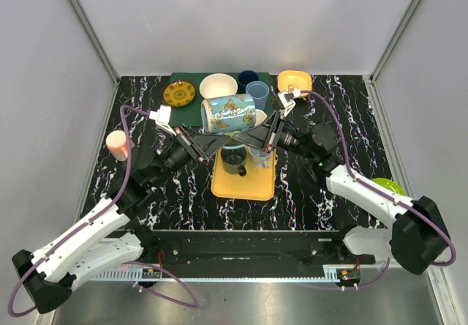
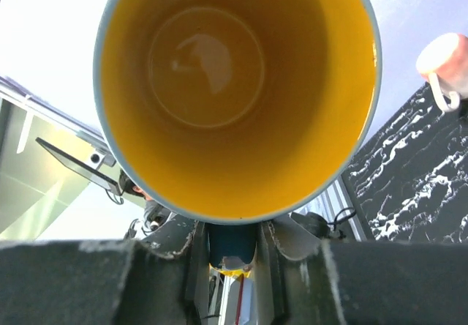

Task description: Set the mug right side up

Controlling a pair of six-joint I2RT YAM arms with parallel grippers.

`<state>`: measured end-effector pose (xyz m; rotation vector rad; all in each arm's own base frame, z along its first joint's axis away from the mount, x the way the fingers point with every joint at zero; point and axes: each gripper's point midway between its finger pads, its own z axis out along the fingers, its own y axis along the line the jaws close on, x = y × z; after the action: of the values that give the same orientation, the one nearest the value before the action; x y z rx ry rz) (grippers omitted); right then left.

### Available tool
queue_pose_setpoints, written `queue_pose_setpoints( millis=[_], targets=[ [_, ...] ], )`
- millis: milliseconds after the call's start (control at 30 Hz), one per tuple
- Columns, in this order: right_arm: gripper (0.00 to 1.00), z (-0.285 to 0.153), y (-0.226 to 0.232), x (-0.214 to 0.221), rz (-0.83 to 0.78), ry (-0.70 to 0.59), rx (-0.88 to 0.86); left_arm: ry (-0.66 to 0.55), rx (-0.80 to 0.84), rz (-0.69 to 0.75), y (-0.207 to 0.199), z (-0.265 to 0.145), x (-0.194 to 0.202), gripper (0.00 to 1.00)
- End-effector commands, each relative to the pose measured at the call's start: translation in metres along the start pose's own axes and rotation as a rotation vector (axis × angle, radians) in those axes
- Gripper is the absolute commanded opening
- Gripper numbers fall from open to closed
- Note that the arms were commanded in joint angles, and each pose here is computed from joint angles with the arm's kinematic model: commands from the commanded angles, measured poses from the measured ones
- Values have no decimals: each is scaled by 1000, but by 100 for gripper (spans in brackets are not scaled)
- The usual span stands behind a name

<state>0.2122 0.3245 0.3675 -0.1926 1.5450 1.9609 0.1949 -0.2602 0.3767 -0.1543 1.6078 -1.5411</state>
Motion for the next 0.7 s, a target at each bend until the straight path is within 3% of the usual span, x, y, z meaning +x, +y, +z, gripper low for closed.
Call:
queue_pose_setpoints(
  millis=[0, 67, 167, 300, 533, 667],
  targets=[
    [0, -9, 41, -15, -207, -29, -24, -121, 100, 52, -37, -17, -29, 30],
    [0, -15, 35, -11, -238, -6, 42, -128, 67, 71, -29, -19, -30, 48],
    [0, -26, 44, -8, -271, 6, 81, -162, 8, 90, -17, -23, -35, 62],
    [0, -41, 53, -7, -352, 12, 139, -196, -69, 96, 4, -30, -37, 66],
    [0, -106, -9, 6, -469, 148, 610, -270, -362, 197, 62, -75, -48, 68],
    [0, -132, -31, 10, -533, 193, 761, -316, -452, 234, 80, -103, -55, 68]
  ],
)
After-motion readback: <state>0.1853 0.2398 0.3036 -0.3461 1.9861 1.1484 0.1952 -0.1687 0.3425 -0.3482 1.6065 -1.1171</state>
